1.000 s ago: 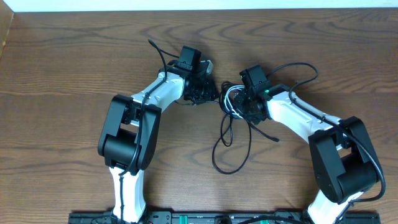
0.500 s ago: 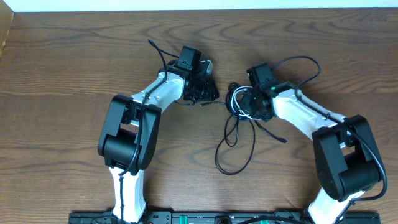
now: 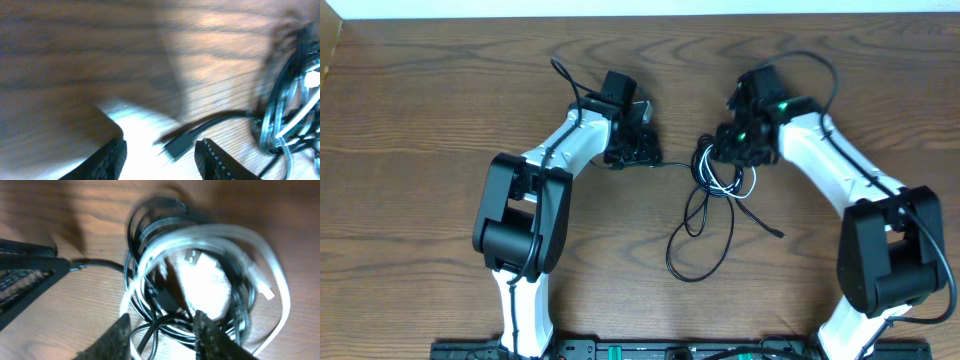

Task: Untangle cables
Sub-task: 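Release the right gripper and withdraw it to the upper right, then lift the cable bundle with the left gripper and carry it upward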

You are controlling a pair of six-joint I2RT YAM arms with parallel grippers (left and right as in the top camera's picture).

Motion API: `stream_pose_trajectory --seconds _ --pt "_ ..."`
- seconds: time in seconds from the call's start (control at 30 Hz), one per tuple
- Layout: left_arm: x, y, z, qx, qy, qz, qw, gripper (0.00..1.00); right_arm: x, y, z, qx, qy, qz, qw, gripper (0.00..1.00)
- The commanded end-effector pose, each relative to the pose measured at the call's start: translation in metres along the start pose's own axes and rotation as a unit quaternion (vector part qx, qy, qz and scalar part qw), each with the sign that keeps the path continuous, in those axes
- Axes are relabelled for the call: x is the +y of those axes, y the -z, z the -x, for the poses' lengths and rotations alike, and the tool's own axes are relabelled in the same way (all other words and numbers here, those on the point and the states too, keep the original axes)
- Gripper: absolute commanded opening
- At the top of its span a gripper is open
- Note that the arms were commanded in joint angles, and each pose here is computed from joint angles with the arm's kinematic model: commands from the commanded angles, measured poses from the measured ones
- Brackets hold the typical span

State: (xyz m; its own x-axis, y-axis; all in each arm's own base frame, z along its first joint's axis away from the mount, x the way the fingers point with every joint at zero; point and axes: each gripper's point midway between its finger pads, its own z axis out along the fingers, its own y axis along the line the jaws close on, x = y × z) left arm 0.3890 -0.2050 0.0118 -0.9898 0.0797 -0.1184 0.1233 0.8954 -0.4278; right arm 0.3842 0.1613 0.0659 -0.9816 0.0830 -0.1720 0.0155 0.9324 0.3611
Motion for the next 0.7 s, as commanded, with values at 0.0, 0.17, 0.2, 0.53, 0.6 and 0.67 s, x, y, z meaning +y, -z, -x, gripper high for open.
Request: stream_pose_trajectory --seconds 0.0,0.17,0.2,0.53,0.6,0.67 --pt "-0.014 0.034 0.019 -0.046 -0.036 0.016 0.998 0.50 -0.015 0.014 0.022 -0.021 0.008 0.009 1.000 0.41" --pt "-0.053 0.057 0.015 -0.070 -0.076 0.000 0.995 0.50 -0.060 0.029 0.039 -0.041 -0.047 -0.003 0.998 0.43" --pt "-0.061 0.055 0.012 -0.068 -0.085 -0.002 0.994 0.50 -0.069 0.032 0.041 -0.045 -0.057 -0.005 0.997 0.43" --pt "-0.125 0.017 -0.025 -0.059 -0.182 0.031 0.981 0.50 -0.136 0.053 0.055 -0.076 -0.128 -0.037 0.988 0.49" --pt "-0.134 0.013 -0.027 -0.076 -0.203 0.056 0.975 0.50 -0.142 0.056 0.054 -0.076 -0.136 -0.039 0.987 0.50" --pt "-0.145 0.009 -0.027 -0.097 -0.221 0.072 0.968 0.50 -0.146 0.057 0.054 -0.077 -0.141 -0.040 0.986 0.50"
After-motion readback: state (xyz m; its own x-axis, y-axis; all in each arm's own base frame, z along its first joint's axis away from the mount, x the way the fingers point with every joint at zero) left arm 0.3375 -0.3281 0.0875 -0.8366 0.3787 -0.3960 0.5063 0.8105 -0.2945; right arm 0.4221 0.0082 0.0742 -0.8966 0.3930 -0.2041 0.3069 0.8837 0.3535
